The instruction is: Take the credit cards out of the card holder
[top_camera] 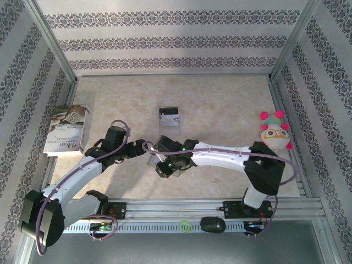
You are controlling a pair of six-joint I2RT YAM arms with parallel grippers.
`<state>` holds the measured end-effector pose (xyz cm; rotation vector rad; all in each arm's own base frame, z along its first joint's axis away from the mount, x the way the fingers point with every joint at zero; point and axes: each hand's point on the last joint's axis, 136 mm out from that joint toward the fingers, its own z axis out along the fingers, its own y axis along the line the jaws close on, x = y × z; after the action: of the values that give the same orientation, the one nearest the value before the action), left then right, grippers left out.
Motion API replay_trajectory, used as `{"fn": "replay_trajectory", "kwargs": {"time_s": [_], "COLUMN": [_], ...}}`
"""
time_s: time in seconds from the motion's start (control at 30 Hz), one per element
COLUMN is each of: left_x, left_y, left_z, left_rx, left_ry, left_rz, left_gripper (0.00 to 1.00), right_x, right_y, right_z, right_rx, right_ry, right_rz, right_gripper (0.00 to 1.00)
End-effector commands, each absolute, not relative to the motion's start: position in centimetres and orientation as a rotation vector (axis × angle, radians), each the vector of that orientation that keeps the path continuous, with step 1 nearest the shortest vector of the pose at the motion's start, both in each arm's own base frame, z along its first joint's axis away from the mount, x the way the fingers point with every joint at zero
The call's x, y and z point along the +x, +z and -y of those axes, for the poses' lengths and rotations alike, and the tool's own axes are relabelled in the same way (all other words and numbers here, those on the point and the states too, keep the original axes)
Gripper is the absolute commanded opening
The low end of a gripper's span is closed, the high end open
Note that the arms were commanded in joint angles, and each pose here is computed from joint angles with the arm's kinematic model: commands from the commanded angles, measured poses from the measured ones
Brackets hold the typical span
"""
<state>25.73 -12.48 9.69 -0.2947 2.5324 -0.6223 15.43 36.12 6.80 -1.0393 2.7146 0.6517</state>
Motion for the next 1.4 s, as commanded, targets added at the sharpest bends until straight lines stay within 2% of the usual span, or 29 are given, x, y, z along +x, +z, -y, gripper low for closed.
{"fn": "replay_trajectory", "kwargs": {"time_s": [0.0,0.17,0.97,1.07,1.2,1.27,1.37], "left_x": [25.4,25.3,25.6,25.6,25.7,26.0,26.2], "left_y": [10.5,11.5,12.0,11.9,11.7,11.8,11.0], "left_z": [10.8,10.1,11.0,11.3,12.9,13.8,14.4], "left_rx": [-0.301,-0.305,-0.312,-0.304,-0.262,-0.248,-0.238], "left_ry": [-0.539,-0.527,-0.618,-0.636,-0.743,-0.806,-0.816], "left_rz": [-2.507,-2.456,-2.422,-2.423,-2.423,-2.416,-2.442], "left_gripper": [0.93,1.00,1.00,1.00,1.00,0.92,0.68], "right_x": [14.9,15.6,19.9,20.4,21.1,21.2,21.0], "right_y": [4.8,3.1,1.2,1.5,2.2,2.7,4.9], "right_z": [-36.1,-35.4,-29.1,-28.7,-28.4,-28.7,-30.1], "right_rx": [-1.042,-1.033,-0.875,-0.856,-0.817,-0.816,-0.835], "right_ry": [0.599,0.483,0.142,0.142,0.176,0.245,0.406], "right_rz": [-2.786,-2.813,-2.845,-2.834,-2.798,-2.776,-2.690], "right_gripper": [0.14,0.09,0.06,0.08,0.16,0.20,0.25]}}
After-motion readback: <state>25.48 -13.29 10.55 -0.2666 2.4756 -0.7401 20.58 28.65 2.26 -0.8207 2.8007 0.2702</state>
